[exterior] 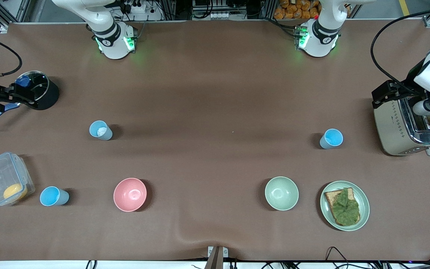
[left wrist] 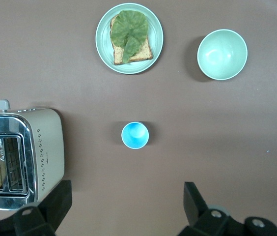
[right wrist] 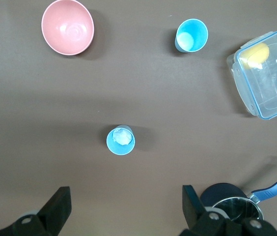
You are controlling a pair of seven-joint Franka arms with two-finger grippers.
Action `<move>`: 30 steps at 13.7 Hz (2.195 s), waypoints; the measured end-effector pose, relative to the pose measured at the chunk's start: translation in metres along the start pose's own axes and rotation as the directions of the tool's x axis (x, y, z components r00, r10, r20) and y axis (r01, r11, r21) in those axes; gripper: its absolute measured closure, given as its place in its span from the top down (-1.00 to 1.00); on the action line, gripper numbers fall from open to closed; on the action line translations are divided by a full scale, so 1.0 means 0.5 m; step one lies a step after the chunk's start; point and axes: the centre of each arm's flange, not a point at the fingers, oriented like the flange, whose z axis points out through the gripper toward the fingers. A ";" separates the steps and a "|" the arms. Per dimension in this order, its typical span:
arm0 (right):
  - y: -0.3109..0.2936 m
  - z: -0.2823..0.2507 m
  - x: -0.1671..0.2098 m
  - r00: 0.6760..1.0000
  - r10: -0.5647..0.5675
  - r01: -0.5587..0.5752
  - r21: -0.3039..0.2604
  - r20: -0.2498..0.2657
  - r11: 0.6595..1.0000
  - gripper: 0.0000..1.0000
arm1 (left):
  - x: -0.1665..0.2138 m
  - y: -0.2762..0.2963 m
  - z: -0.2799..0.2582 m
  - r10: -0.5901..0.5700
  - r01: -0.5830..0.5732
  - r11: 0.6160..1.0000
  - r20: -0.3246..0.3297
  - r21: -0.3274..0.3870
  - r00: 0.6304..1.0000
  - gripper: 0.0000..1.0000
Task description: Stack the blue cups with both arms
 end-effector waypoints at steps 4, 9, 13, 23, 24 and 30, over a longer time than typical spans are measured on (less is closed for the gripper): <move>0.000 0.004 0.000 1.000 0.000 0.000 0.000 0.002 1.000 1.00 | -0.010 -0.002 -0.002 -0.001 0.001 1.000 0.025 0.004 1.000 1.00; 0.000 0.009 0.000 1.000 0.000 0.000 0.001 0.006 1.000 1.00 | -0.011 -0.006 -0.002 -0.004 0.004 1.000 0.028 0.004 1.000 1.00; 0.000 0.009 0.000 1.000 0.000 0.000 0.001 0.006 1.000 1.00 | -0.011 -0.019 0.040 -0.016 0.015 1.000 0.079 0.013 0.997 1.00; 0.000 0.016 0.000 1.000 0.000 0.000 0.002 0.013 1.000 1.00 | 0.002 -0.067 0.361 -0.064 0.064 0.998 0.059 0.007 0.996 1.00; 0.000 0.017 0.001 1.000 0.000 0.000 0.002 0.013 1.000 1.00 | 0.001 -0.061 0.380 -0.066 0.066 0.998 0.044 0.001 0.997 1.00; 0.001 0.026 0.003 1.000 0.000 0.000 0.002 0.014 1.000 1.00 | -0.016 -0.055 0.462 -0.119 0.119 0.993 0.046 0.000 0.992 1.00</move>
